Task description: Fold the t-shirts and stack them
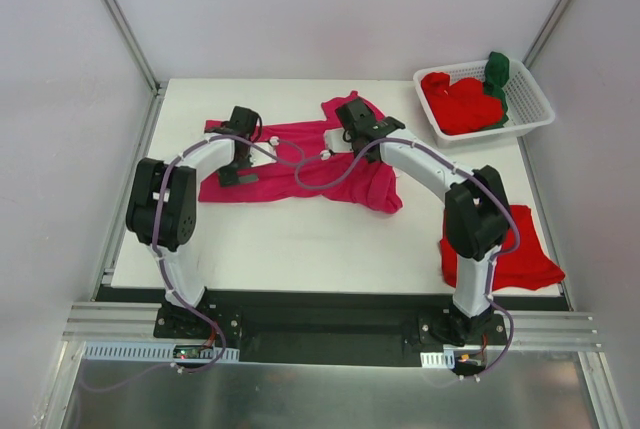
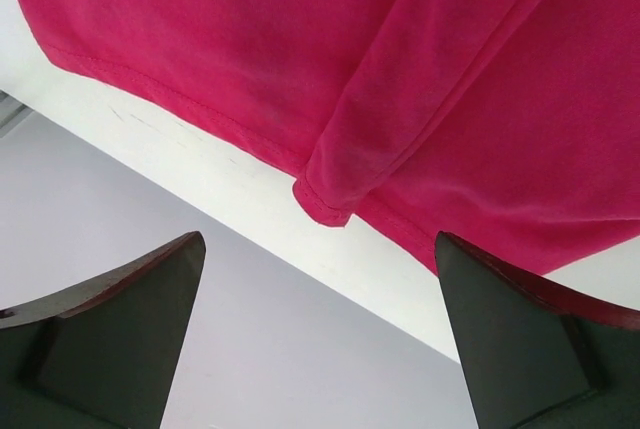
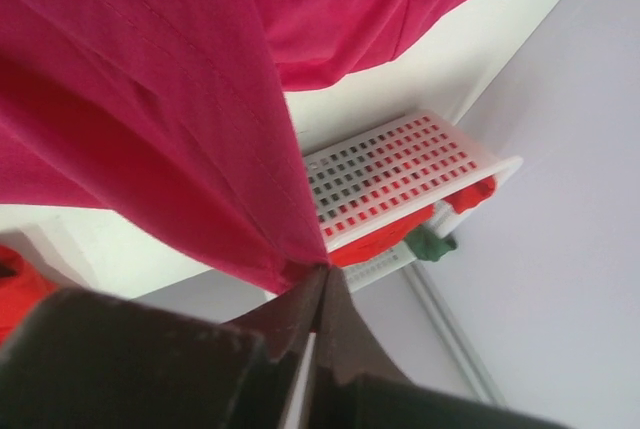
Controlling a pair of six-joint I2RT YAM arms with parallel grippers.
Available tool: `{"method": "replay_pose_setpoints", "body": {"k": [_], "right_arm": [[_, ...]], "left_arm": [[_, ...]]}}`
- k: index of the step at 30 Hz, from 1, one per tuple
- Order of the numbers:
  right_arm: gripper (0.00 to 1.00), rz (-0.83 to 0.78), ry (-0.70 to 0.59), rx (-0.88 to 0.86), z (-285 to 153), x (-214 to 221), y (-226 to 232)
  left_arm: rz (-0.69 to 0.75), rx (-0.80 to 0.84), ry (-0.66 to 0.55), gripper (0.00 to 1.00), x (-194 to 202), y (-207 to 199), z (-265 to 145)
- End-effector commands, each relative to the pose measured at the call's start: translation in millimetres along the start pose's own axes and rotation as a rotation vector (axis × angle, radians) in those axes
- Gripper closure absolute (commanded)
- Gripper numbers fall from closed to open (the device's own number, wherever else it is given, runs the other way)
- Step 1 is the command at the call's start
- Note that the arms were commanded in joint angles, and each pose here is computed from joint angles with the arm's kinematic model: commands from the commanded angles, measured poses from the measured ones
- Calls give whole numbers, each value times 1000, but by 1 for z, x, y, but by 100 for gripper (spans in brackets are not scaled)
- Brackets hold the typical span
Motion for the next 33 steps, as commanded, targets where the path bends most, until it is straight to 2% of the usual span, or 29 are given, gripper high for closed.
{"method": "replay_pose_setpoints", "body": {"k": [1,5,6,7,9,10,14,17,23,26,30,32,33], "right_arm": [[99,14,-11,57,-9,-5,-25],[98,-1,-8,66,-3,-13,-33],[94,-4,-4,65,-2,-12,-33],[69,-6,-3,64,0,-14,-33],[31,0,-6,72,1,-15,-34],[6,7,2,91,1,-15,-37],[4,67,13,141,-13,-7,-52],[4,83,-11,67,-34,-3,-45],[2,68,-11,-265,-55,14,39],[1,116,-41,-448,-75,20,83],[9,220,-118,-675,-97,12,136],[12,308,-157,-741,-106,7,148],[14,354,-215,-779,-108,-5,153]], "left_arm": [[-40,-65,-64,1,-11,11,-34],[-53,-89,-106,1,-16,8,-60],[-54,-87,-112,1,-15,5,-64],[-62,-105,-132,1,-16,6,-77],[-65,-110,-148,1,-13,2,-92],[-68,-105,-159,1,-15,-1,-98],[-88,-103,-201,1,-14,-8,-123],[-88,-84,-216,1,-11,-17,-129],[-68,-38,-185,1,-7,-32,-115],[-85,16,-180,1,-10,-42,-101],[-171,113,-164,1,-11,-50,-74],[-240,146,-180,1,-14,-48,-68],[-269,175,-174,1,-14,-50,-59]]}}
Point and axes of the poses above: each gripper's point midway between its finger pads, its own z axis out along the fingers, its own y axis along the line the jaws close on, x = y × z, the point moved 1 cm from there along -z, back along the fingers, and after that the axes turned 1 degree about -z, right-handed, at the moved point
